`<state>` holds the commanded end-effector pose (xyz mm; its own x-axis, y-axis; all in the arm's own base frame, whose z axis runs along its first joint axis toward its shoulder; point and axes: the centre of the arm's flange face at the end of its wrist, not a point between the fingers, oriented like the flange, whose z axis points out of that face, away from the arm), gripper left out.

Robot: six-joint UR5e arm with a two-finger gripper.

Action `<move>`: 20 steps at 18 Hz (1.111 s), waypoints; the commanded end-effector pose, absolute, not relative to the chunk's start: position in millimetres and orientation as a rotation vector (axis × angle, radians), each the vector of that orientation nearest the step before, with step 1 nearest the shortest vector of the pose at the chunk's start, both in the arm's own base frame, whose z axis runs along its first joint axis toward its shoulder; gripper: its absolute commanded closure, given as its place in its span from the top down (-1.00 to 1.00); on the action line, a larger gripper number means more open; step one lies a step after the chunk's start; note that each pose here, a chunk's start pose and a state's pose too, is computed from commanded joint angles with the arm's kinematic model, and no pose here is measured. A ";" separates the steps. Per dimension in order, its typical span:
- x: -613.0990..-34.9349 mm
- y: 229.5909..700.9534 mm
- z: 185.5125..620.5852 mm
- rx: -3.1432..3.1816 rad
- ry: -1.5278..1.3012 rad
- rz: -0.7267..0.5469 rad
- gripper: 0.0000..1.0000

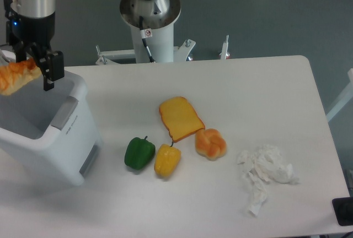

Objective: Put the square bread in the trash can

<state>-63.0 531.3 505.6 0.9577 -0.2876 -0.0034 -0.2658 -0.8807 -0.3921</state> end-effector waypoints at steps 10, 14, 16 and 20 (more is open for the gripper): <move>-114.9 538.4 542.1 -2.654 0.278 -0.020 1.00; -191.5 515.7 539.1 -2.666 0.118 0.048 1.00; -243.6 492.0 529.3 -2.687 0.128 0.104 1.00; -352.8 451.8 485.1 -2.753 0.175 0.141 1.00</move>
